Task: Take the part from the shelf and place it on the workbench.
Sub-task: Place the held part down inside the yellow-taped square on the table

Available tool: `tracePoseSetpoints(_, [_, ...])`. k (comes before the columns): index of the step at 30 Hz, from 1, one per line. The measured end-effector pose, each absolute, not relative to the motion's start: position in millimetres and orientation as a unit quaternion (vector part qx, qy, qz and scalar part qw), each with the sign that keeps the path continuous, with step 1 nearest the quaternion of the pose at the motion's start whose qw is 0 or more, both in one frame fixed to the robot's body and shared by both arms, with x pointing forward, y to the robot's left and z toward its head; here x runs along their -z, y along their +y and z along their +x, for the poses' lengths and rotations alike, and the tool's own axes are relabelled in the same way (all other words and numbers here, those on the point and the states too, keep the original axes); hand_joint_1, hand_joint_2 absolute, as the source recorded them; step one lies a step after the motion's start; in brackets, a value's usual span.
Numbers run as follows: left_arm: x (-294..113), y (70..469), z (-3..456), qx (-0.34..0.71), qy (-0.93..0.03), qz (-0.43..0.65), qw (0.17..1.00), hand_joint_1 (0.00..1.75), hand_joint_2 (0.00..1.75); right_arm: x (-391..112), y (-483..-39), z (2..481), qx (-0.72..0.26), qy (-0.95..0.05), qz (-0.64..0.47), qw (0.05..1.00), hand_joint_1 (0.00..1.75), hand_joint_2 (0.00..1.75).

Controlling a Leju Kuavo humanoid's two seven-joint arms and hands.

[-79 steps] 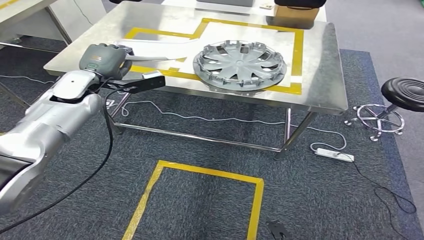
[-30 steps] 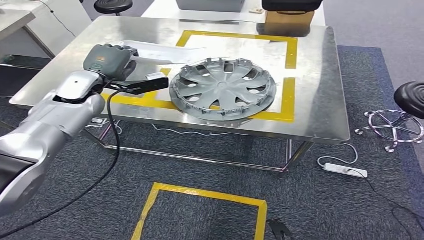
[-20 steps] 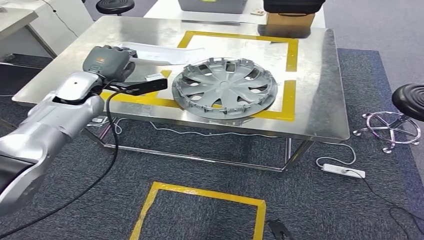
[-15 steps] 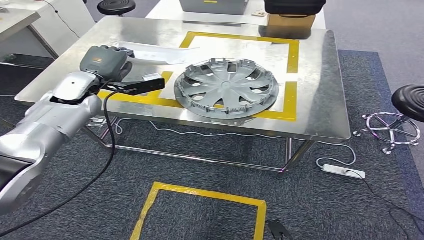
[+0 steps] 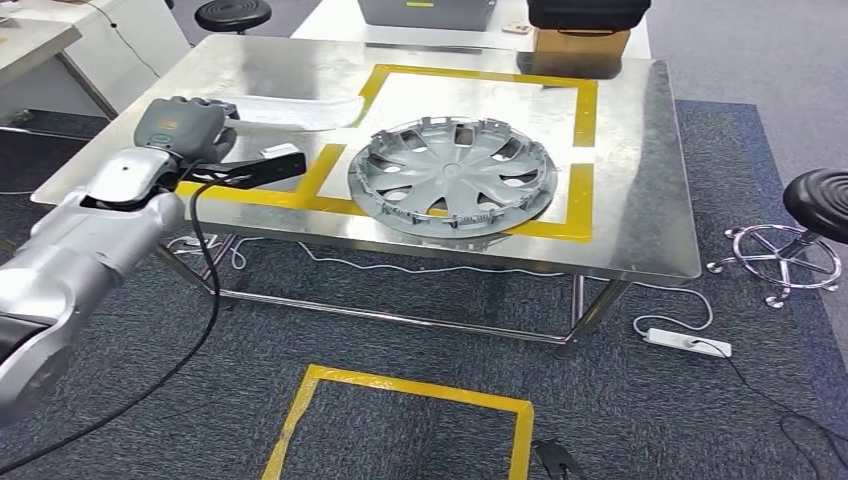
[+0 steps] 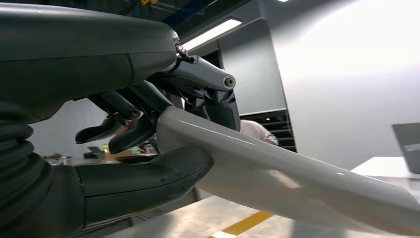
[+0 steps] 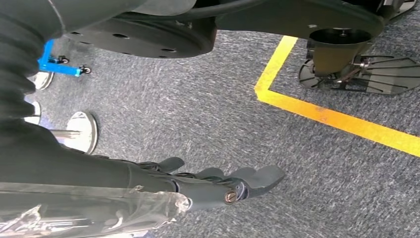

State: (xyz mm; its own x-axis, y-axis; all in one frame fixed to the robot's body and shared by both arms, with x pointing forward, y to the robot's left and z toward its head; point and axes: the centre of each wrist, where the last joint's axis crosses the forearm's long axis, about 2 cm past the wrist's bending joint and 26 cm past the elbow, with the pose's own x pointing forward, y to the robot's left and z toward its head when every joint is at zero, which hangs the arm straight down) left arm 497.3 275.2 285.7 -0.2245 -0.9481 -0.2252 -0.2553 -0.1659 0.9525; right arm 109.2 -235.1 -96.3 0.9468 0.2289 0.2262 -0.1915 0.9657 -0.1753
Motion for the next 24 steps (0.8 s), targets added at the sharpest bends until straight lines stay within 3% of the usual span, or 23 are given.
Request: tracePoseSetpoints(24, [-278.4, 281.6, 495.4, 0.529, -0.578, 0.535, 0.316, 1.75, 1.75, 95.3, -235.2, 113.4, -0.109, -0.126, -0.077, 0.983, 0.0, 1.75])
